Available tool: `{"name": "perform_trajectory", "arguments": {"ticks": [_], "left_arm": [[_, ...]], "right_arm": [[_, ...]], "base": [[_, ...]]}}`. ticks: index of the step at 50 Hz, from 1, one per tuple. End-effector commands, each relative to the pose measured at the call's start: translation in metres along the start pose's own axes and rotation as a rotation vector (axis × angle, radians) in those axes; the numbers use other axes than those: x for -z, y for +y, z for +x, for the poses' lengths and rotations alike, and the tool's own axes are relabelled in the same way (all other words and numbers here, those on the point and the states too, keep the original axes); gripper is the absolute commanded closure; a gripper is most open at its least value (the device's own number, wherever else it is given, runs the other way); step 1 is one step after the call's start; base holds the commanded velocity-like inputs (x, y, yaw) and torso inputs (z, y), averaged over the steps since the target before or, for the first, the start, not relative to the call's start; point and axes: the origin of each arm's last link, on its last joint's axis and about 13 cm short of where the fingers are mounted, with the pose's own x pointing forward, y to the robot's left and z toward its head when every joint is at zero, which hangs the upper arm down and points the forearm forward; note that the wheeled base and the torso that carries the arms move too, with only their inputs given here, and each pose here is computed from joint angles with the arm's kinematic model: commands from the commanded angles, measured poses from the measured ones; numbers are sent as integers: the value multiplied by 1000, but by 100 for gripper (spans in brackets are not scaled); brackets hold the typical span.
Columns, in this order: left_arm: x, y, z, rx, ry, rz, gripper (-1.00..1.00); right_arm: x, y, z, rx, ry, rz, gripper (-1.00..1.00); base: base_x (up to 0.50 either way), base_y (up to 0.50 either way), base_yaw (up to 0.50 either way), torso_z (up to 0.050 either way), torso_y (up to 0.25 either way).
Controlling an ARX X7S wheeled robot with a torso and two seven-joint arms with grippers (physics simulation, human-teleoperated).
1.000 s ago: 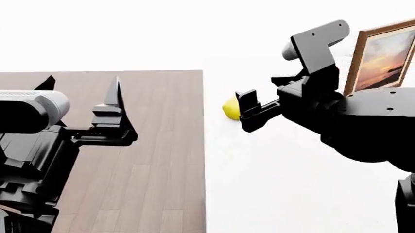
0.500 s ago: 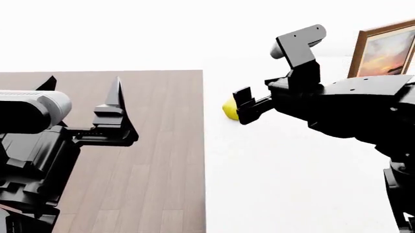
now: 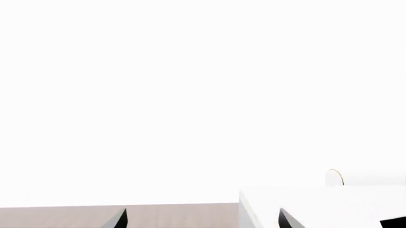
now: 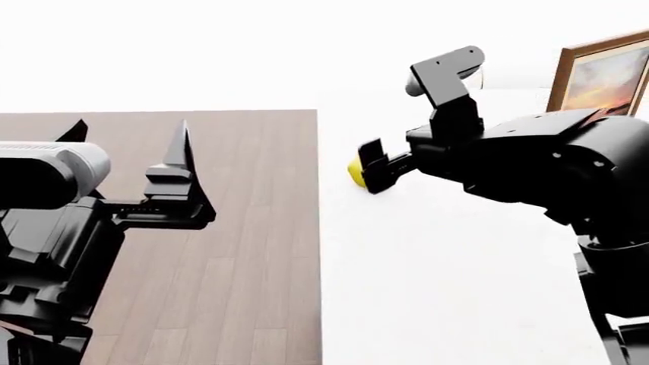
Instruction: Pick the lemon from the counter and place it in the cabinet.
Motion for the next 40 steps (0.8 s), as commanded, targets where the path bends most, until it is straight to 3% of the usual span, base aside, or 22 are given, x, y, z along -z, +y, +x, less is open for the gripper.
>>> {"name": "perform_trajectory", "arguments": {"ticks": [1, 40], "left_arm": [[0, 0, -1, 1, 2, -1, -100], [1, 0, 0, 0, 6, -9, -100]], "right_arm": [[4, 1, 6, 2, 53, -9, -100], [-1, 4, 22, 18, 164, -92, -100]], "base": [[0, 0, 0, 0, 0], [0, 0, 0, 0, 0]]}}
